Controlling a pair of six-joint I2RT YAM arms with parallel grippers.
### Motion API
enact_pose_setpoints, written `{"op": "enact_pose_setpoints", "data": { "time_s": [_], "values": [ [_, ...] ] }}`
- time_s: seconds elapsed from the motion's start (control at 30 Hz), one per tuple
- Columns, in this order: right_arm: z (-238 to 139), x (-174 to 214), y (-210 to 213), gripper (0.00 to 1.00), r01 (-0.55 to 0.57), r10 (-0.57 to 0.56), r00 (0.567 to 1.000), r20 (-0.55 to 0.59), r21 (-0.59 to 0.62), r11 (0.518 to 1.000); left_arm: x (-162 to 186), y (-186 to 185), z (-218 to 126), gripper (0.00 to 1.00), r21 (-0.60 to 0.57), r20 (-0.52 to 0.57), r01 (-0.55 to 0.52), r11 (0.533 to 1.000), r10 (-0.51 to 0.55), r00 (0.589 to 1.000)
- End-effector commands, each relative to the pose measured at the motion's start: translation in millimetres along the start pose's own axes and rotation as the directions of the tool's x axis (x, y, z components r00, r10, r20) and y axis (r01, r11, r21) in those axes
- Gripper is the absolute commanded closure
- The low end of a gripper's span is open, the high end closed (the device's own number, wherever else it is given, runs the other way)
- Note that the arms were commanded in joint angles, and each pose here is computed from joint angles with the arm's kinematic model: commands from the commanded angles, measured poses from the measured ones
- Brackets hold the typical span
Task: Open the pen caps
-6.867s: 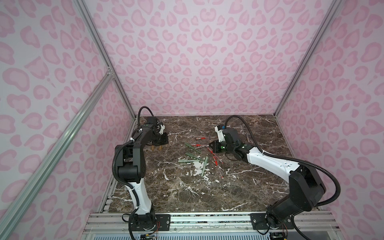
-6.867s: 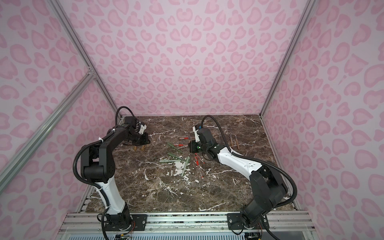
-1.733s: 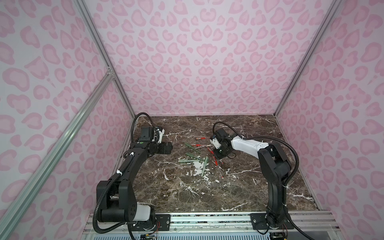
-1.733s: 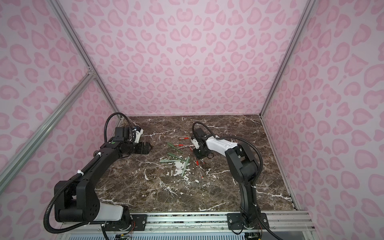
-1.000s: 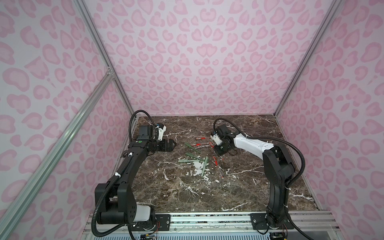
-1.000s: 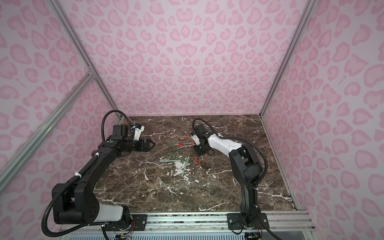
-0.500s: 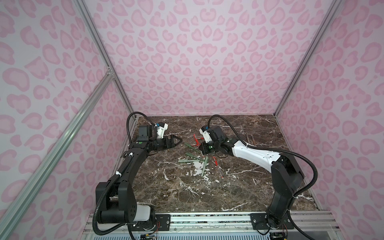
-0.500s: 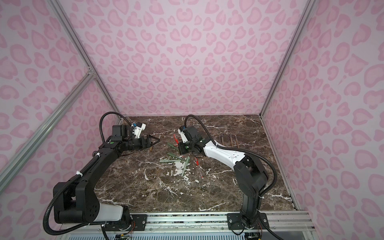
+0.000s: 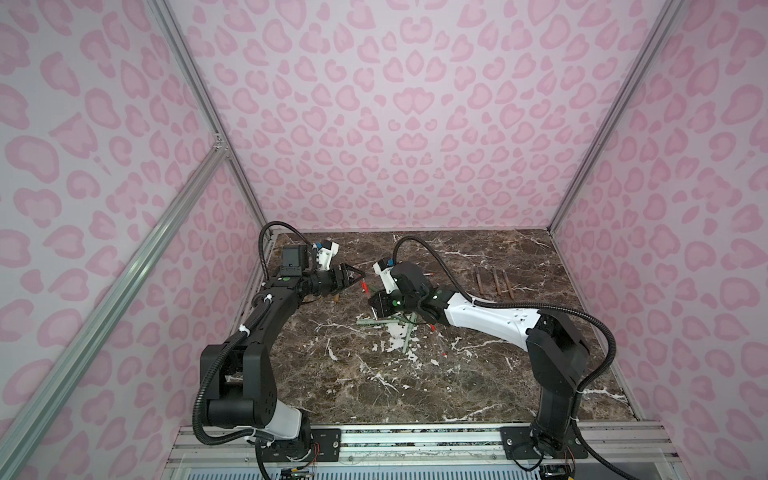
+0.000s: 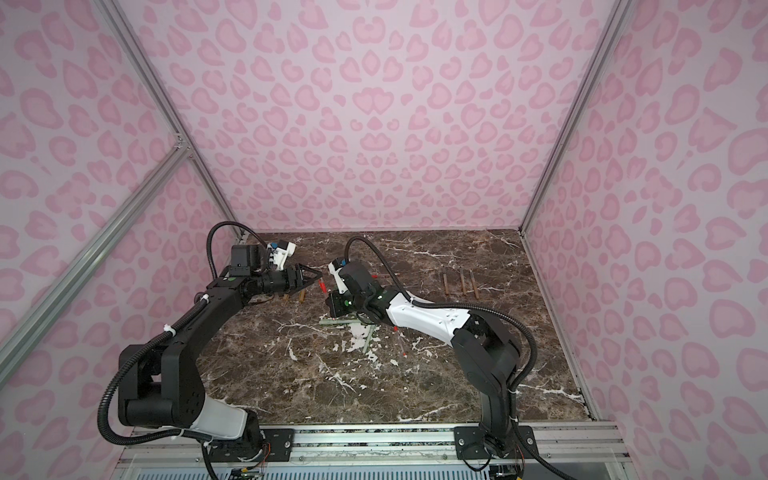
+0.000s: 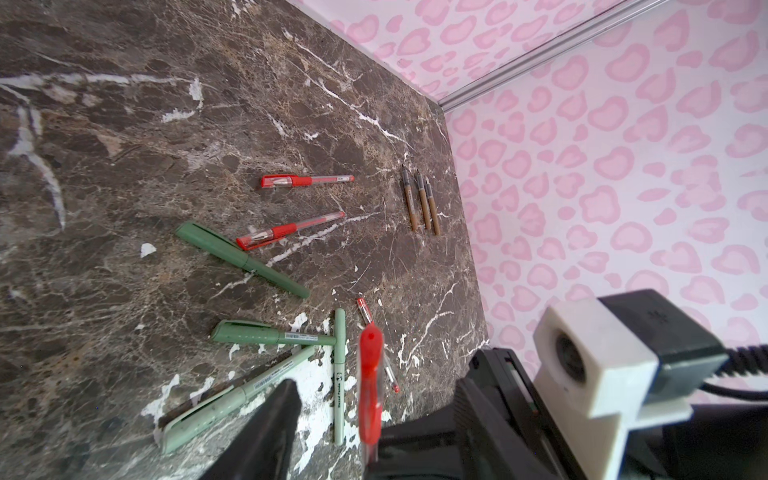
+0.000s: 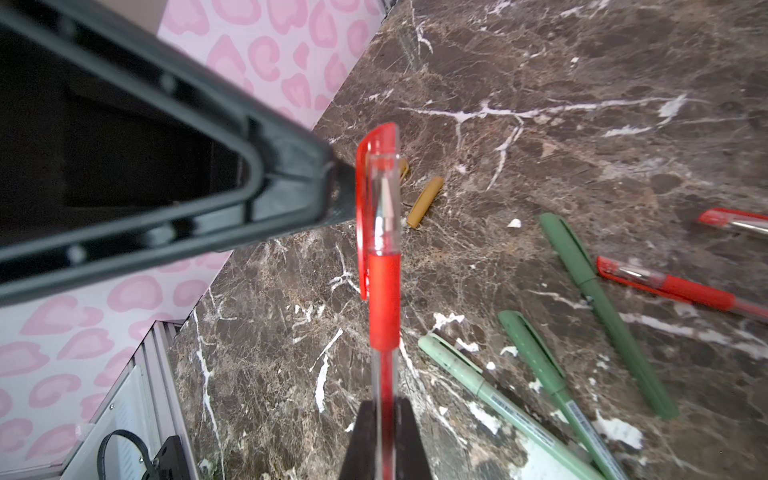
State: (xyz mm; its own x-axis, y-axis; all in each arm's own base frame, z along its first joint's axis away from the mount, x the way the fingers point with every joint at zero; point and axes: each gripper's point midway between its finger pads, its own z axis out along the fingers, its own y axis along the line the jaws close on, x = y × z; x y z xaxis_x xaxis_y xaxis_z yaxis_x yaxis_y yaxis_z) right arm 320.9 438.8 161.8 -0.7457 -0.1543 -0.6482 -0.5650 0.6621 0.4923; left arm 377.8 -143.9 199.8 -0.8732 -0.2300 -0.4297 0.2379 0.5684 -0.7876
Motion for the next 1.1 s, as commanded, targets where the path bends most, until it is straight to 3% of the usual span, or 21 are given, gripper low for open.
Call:
{"op": "enact_pose_setpoints", "data": {
  "time_s": [0.0, 0.23, 0.5, 0.63, 0.8, 0.87, 0.93, 1.07],
  "values": [
    [6, -1, 8, 1.00, 0.008, -0.008, 1.000, 0.012, -0.025, 1.000, -6, -5, 1, 0.45, 0.022, 0.009, -0.022, 1.000, 0.022, 1.000],
    [7, 0, 13, 1.00, 0.017, -0.017, 1.000, 0.005, -0.036, 0.999, -7, -2, 1, 0.62, 0.011, 0.009, -0.023, 1.000, 0.023, 1.000],
    [7, 1, 15, 1.00, 0.027, -0.027, 1.000, 0.001, -0.040, 0.999, -7, -2, 2, 0.96, 0.005, 0.009, -0.030, 1.000, 0.030, 1.000],
    [8, 1, 16, 1.00, 0.028, -0.027, 1.000, 0.001, -0.042, 0.999, -7, -1, 1, 0.96, 0.004, 0.009, -0.030, 1.000, 0.030, 1.000],
    [12, -3, 17, 0.78, 0.031, -0.032, 1.000, -0.001, -0.043, 0.999, -6, -3, 0, 0.96, 0.004, 0.011, -0.040, 0.999, 0.040, 0.999],
    [15, -2, 15, 0.75, 0.028, -0.029, 1.000, -0.009, -0.037, 0.999, -6, -3, 0, 0.96, 0.004, 0.010, -0.042, 0.999, 0.042, 0.999],
    [15, -13, 21, 0.78, 0.035, -0.035, 0.999, 0.009, -0.050, 0.998, -5, -3, 0, 0.96, 0.005, 0.008, -0.042, 0.999, 0.042, 0.999],
    [18, -12, 18, 0.96, 0.044, -0.044, 0.999, -0.004, -0.044, 0.998, -5, -3, -1, 0.96, 0.002, 0.010, -0.047, 0.999, 0.047, 0.999]
  ]
}}
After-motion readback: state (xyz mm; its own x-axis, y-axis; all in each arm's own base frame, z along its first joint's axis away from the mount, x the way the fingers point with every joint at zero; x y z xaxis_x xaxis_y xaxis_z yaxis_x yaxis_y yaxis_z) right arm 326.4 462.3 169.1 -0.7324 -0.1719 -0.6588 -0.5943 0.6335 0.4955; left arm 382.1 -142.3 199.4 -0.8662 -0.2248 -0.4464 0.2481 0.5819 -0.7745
